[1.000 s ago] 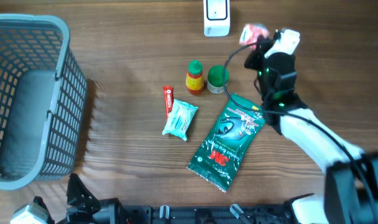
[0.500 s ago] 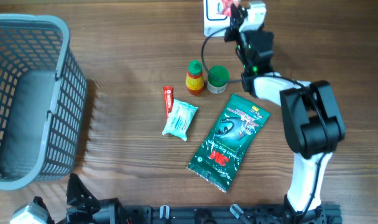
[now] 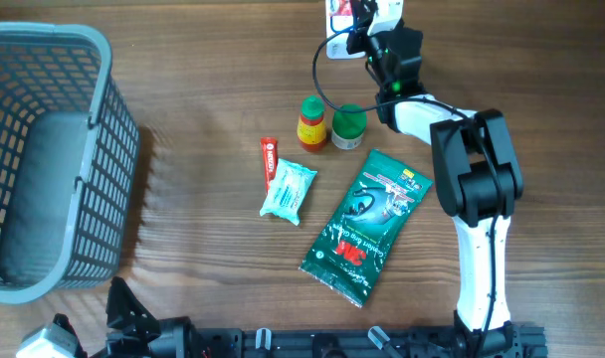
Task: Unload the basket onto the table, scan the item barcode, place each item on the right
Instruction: 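Carry the tissue pack away to the right, off the table area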
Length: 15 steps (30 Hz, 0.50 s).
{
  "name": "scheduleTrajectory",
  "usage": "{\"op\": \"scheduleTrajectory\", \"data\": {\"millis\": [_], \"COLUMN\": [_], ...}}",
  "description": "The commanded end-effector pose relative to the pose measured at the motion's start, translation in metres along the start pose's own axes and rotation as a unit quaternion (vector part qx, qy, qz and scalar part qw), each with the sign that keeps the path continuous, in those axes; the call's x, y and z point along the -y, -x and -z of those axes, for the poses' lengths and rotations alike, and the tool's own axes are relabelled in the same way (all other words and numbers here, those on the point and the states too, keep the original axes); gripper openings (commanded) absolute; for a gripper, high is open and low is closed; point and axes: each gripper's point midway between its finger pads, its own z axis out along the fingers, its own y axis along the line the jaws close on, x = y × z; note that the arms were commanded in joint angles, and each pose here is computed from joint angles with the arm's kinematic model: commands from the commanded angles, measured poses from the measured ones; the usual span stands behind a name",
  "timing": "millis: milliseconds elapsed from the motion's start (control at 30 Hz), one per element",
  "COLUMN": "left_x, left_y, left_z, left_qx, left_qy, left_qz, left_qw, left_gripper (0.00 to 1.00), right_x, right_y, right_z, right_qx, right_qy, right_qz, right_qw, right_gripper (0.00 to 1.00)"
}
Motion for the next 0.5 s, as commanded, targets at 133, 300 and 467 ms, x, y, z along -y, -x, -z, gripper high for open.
{"op": "scheduleTrajectory", "data": {"millis": [133, 300, 467], "left_x": [0.002, 0.002, 0.002], "left_y": [0.001, 0.001, 0.001], "left_z": [0.001, 0.001, 0.001], "left_qx": [0.001, 0.001, 0.001], "left_qy": [-0.007, -0.007, -0.007], "left_qz": [0.003, 0.003, 0.003], "left_qw": [1.000, 1.000, 1.000], "left_gripper": [1.00, 1.00, 1.00], "right_x": [0.033, 0.117, 0.219], "right_y": [0.070, 0.139, 0.182], "right_z": [0.009, 0.064, 0.164], "right_qx": [0.000, -0.031, -0.085], "right_qy": [-0.044, -0.236, -0.397], "right_qz": [-0.014, -0.010, -0.013], "right_qw": [0.999, 0.971, 0.914], "right_gripper": [0.04, 0.04, 0.04]}}
